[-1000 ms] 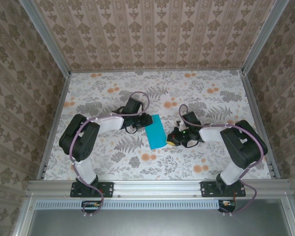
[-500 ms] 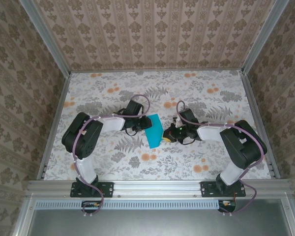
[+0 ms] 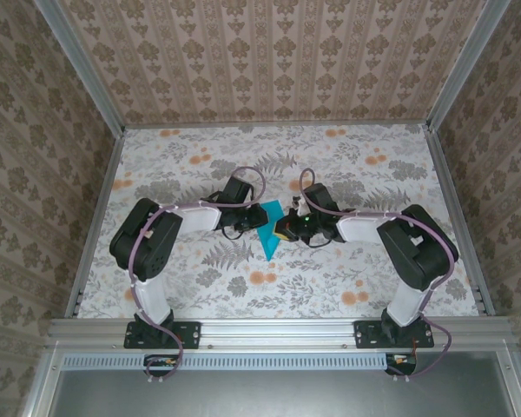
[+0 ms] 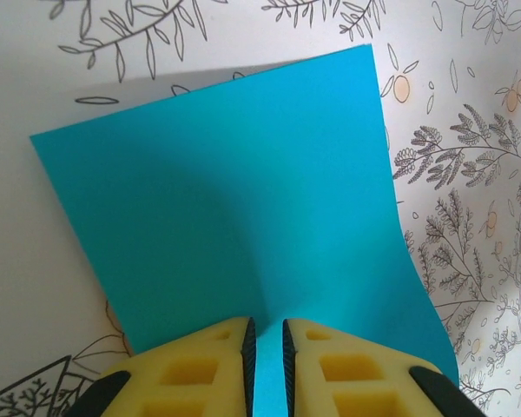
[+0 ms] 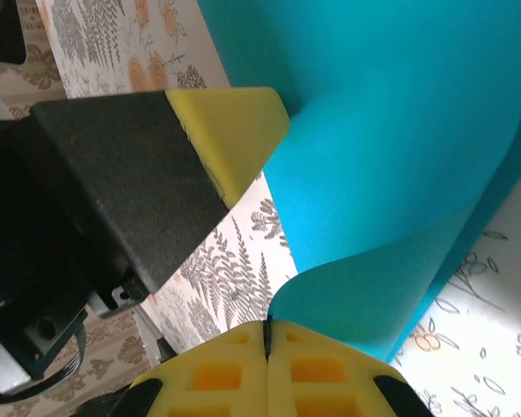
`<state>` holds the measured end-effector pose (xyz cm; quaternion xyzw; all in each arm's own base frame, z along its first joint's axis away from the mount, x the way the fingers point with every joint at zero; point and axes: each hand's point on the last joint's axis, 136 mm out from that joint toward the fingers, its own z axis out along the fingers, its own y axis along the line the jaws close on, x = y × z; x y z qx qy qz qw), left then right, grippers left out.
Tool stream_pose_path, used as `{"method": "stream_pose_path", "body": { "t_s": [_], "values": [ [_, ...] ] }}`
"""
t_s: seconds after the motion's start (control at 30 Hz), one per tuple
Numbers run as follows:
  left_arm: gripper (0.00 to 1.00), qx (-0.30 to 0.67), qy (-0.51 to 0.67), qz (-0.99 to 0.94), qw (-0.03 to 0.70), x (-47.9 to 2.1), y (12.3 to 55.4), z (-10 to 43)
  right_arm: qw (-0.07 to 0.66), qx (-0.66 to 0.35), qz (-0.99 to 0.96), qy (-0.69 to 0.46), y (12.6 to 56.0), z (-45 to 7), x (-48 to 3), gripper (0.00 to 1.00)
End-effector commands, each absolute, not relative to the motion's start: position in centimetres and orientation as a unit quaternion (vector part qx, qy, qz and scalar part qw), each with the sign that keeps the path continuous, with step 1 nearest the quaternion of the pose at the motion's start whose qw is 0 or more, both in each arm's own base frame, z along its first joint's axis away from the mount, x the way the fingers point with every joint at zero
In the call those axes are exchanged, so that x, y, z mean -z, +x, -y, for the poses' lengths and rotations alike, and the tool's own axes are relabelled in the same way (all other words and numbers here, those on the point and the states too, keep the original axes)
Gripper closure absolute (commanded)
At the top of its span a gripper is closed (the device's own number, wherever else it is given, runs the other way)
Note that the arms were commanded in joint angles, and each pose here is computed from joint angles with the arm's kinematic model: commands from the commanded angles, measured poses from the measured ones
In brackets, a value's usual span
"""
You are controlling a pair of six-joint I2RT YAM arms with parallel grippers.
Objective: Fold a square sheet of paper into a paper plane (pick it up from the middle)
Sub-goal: Third fold the triangle at the center of the table.
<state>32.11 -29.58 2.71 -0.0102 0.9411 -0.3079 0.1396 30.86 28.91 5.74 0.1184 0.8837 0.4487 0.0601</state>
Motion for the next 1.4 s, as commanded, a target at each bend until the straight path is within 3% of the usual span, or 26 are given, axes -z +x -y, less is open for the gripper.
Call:
{"method": "stream_pose_path", "body": {
  "t_s": [0.0, 1.37],
  "values": [
    [0.81, 0.314, 0.007, -0.933, 0.175, -5.8, 33.0, 30.0, 0.079, -0.452, -0.879, 0.128, 32.4, -29.5, -5.8, 0.98],
    [0.98, 0.249, 0.003, -0.961, 0.116, -0.9, 31.2, 28.9, 0.068, -0.446, -0.881, 0.141, 33.3, -30.0, -2.9, 0.98]
  ]
}}
